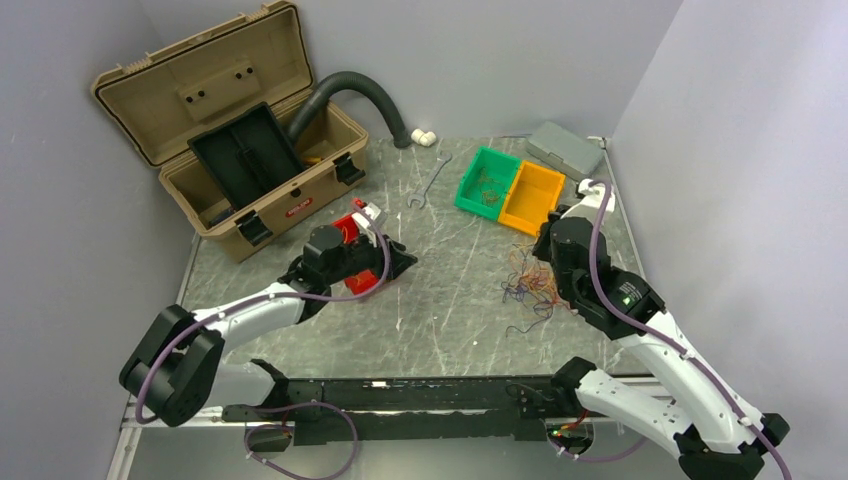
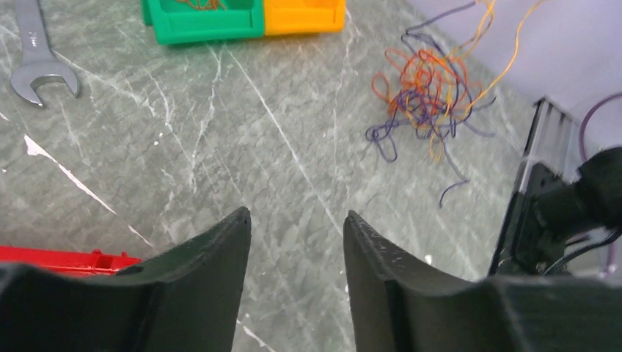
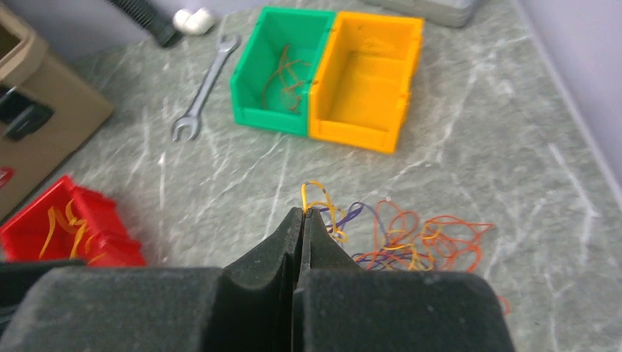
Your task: Untangle the cables
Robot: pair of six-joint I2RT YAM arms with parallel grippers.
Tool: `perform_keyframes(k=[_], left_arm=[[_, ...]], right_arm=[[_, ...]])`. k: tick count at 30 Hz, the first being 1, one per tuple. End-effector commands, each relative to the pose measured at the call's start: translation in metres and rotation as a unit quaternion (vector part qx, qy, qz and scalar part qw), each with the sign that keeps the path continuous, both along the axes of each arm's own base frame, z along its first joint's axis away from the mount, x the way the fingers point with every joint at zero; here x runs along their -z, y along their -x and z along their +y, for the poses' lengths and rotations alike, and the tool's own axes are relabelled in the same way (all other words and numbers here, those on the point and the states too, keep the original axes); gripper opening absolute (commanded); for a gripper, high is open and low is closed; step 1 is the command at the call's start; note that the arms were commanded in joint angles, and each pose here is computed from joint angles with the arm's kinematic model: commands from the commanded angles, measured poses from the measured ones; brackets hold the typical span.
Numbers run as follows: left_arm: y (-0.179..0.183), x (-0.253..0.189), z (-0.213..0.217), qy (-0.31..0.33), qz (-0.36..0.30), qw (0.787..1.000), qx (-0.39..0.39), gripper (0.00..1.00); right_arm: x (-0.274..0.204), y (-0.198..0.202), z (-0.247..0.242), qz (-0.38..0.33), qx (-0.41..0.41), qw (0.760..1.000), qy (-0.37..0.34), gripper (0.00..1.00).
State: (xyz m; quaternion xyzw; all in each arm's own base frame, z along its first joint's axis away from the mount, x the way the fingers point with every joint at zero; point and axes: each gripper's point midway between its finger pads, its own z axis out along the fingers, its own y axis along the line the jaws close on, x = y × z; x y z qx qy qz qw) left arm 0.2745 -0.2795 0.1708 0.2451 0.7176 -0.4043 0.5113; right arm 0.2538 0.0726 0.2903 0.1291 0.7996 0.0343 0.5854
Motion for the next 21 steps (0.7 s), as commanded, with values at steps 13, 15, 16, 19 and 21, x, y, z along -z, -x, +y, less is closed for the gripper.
perform_keyframes(k=[13,15,16,19,21], left_arm=[[0.024,-0.024,-0.035,0.03,-0.047,0.992,0.111,0.87],[0.025,-0.024,-0.036,0.031,-0.051,0.991,0.117,0.92],[0.022,-0.023,-0.036,0.027,-0.048,0.993,0.109,0.93],[0.011,-0.01,-0.038,-0.004,-0.016,0.995,0.095,0.93],[0.007,-0.001,-0.04,-0.018,0.008,0.996,0.092,0.93]], right_arm=[[-0.02,-0.011,0.189,0.023,-0.39,0.912,-0.127,0.63],[-0.008,-0.023,0.17,0.04,-0.331,0.937,-0.098,0.78],[-0.001,-0.029,0.156,0.048,-0.293,0.952,-0.081,0.8],[0.026,-0.034,0.107,0.083,-0.18,0.98,-0.027,0.82],[0.042,-0.03,0.077,0.105,-0.115,0.988,-0.007,0.82]])
